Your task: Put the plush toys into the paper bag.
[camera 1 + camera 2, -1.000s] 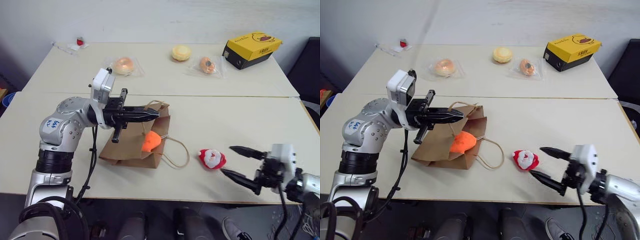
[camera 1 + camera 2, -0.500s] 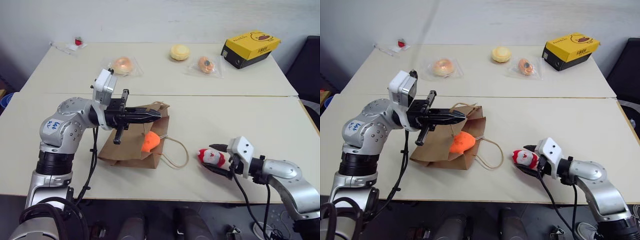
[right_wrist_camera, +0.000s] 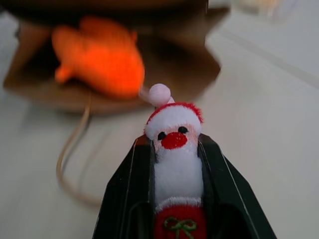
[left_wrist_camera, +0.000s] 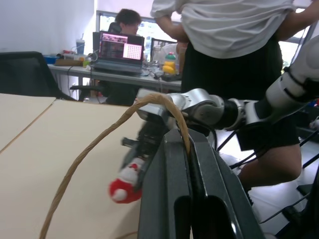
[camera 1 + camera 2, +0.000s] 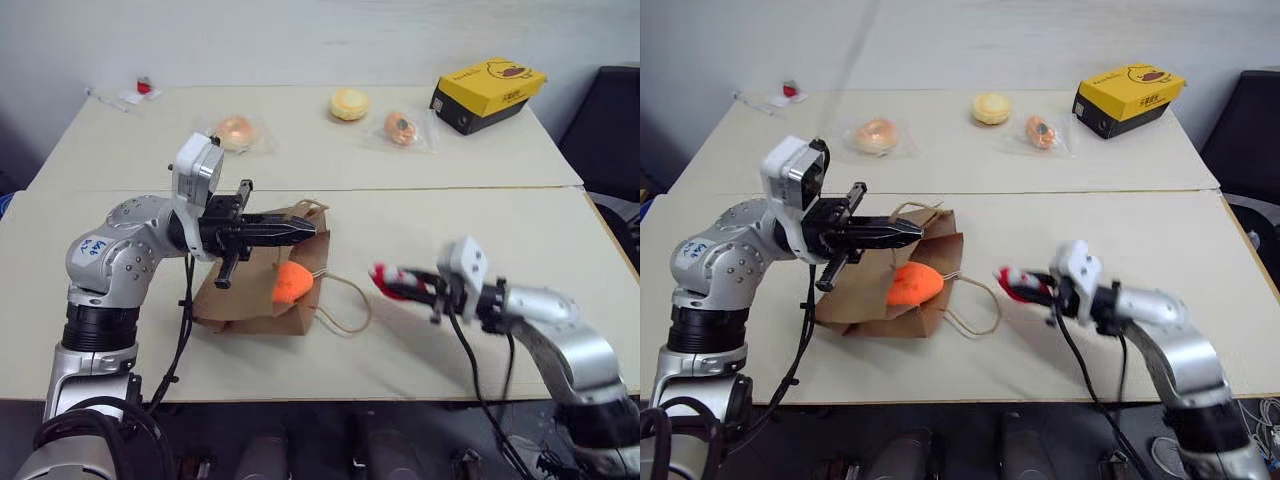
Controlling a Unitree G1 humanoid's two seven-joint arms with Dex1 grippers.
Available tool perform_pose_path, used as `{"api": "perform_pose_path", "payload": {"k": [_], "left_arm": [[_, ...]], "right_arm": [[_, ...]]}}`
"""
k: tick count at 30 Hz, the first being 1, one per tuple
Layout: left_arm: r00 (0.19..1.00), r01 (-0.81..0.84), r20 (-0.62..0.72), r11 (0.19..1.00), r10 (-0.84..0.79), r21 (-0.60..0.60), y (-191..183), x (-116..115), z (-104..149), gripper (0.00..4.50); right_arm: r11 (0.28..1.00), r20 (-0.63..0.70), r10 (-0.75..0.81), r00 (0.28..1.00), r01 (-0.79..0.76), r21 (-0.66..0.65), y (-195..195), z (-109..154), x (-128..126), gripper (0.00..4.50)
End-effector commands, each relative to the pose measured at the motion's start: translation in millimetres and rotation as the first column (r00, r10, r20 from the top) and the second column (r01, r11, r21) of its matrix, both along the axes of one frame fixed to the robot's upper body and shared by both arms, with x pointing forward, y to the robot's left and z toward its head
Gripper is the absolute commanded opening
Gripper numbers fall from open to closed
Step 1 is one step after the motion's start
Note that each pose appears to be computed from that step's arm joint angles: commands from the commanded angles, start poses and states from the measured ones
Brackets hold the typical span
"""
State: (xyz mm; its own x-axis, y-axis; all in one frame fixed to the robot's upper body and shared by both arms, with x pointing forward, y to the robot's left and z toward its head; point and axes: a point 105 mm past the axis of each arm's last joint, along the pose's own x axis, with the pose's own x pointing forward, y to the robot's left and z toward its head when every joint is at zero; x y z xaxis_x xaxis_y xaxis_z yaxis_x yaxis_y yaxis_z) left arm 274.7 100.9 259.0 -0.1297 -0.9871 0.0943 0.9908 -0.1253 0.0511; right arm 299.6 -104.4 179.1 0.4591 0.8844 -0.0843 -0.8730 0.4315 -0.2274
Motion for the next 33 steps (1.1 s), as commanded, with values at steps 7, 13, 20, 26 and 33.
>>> {"api": "perform_pose_path", "payload": {"k": [7, 13, 20, 26, 33], "left_arm": [[0.999, 0.002, 0.049, 1.0, -0.001, -0.022, -2, -7, 10, 0.0], [0.999, -0.003, 0.041, 1.0, 0.004, -0.025, -2, -11, 6, 0.0], [0.999, -0.013, 0.045, 0.999, 0.014, -0.032, -2, -14, 2, 0.0], [0.997, -0.039, 0.064, 0.999, 0.041, -0.036, 1, -13, 2, 0.0], [0.994, -0.073, 0.076, 0.997, 0.076, -0.037, 5, -10, 2, 0.0]], "right_arm": [[0.997, -0.052, 0.075, 0.996, -0.073, 0.035, 94, -19, 35, 0.54], [0.996, -0.066, 0.061, 0.996, -0.057, 0.071, 124, -27, 54, 0.54], [0.993, -0.093, 0.035, 0.995, -0.024, 0.114, 137, -35, 66, 0.54], [0.989, -0.132, 0.094, 0.987, -0.077, 0.129, 139, -41, 56, 1.6], [0.967, -0.131, 0.221, 0.966, -0.199, 0.161, 120, -22, 33, 4.07]]}}
